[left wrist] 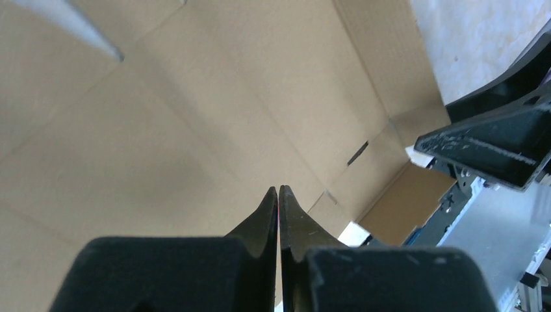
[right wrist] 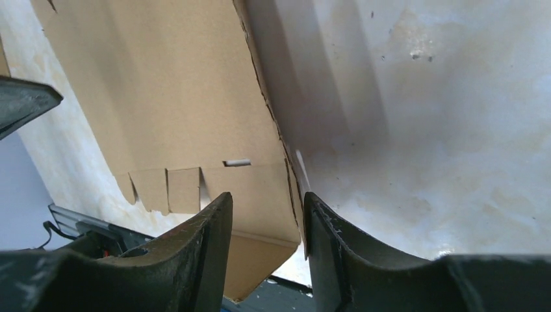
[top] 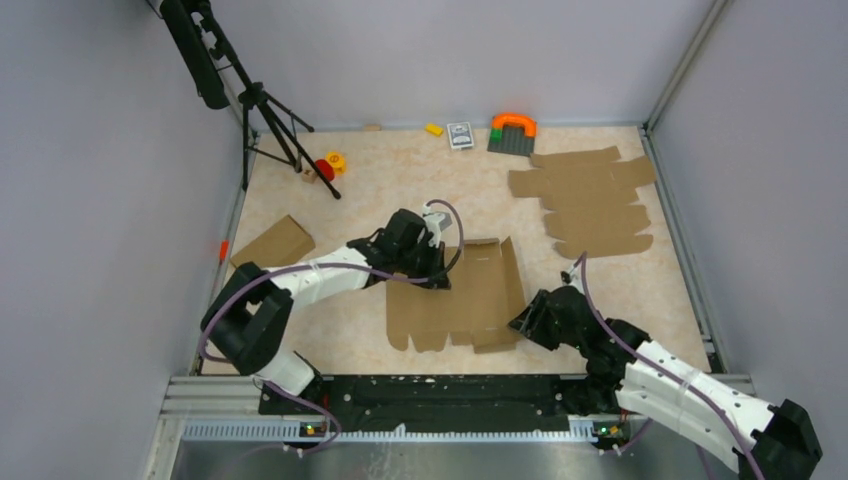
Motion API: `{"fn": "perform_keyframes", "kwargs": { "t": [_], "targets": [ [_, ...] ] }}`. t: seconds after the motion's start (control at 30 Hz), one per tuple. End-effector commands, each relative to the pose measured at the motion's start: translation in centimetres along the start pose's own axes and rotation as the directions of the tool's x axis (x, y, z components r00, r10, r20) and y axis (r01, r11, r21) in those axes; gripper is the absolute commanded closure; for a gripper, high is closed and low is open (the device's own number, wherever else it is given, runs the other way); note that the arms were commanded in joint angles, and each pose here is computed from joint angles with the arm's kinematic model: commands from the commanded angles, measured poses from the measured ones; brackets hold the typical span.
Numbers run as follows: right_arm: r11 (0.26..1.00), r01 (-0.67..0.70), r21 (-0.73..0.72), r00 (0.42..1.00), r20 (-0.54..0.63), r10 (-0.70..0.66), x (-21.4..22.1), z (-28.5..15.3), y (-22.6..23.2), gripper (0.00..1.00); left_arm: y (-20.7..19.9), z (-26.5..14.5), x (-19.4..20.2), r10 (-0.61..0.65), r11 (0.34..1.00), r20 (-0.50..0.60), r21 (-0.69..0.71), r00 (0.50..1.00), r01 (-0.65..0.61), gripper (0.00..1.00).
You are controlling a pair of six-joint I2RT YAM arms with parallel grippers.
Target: Fold the paper box
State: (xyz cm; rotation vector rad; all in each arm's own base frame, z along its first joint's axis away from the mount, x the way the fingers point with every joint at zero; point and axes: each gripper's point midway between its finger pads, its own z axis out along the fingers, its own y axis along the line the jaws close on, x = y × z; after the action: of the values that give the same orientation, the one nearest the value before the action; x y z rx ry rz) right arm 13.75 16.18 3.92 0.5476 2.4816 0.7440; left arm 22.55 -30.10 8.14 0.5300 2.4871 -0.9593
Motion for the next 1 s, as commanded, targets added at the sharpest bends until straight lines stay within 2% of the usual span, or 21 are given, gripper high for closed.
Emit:
{"fn": "perform_keyframes", "kwargs": {
  "t": [0.0,0.2,0.37,0.47,0.63,0.87,0.97],
  "targets": [
    [0.997,-0.029,-0.077,0.999,0.026,0.031,-1.1,-0.2,2.7,0.56,-3.0,1.4,-3.4,0.106,0.988,0.049,0.104,0.993,-0.111,1.0],
    [0.996,-0.048,-0.079,0.999,0.006,0.048,-1.0,-0.2,3.2,0.56,-5.0,3.2,-4.0,0.239,0.963,0.025,0.118,0.971,-0.241,1.0],
    [0.997,-0.063,-0.053,0.998,0.002,0.063,-0.9,-0.4,2.6,0.56,-9.2,5.1,-4.5,0.324,0.919,0.034,0.226,0.945,-0.323,1.0],
    [0.997,-0.071,-0.024,0.997,0.007,0.071,-0.8,-0.7,1.6,0.57,-9.8,6.7,-4.5,0.315,0.919,0.001,0.249,0.949,-0.306,1.0],
    [0.994,-0.108,-0.018,0.994,0.005,0.108,-0.3,-1.2,0.5,0.59,-8.6,8.6,-3.1,0.274,0.941,-0.078,0.227,0.958,-0.251,1.0],
    [0.979,-0.178,-0.1,0.984,0.007,0.18,-0.2,-1.1,1.1,0.76,-6.1,10.5,-0.1,0.191,0.975,-0.182,0.149,0.965,-0.165,1.0],
    [0.97,-0.202,-0.131,0.979,0.006,0.205,-0.3,-0.8,1.7,0.77,-5.4,10.7,0.9,0.173,0.98,-0.207,0.131,0.963,-0.148,1.0]
  ]
}}
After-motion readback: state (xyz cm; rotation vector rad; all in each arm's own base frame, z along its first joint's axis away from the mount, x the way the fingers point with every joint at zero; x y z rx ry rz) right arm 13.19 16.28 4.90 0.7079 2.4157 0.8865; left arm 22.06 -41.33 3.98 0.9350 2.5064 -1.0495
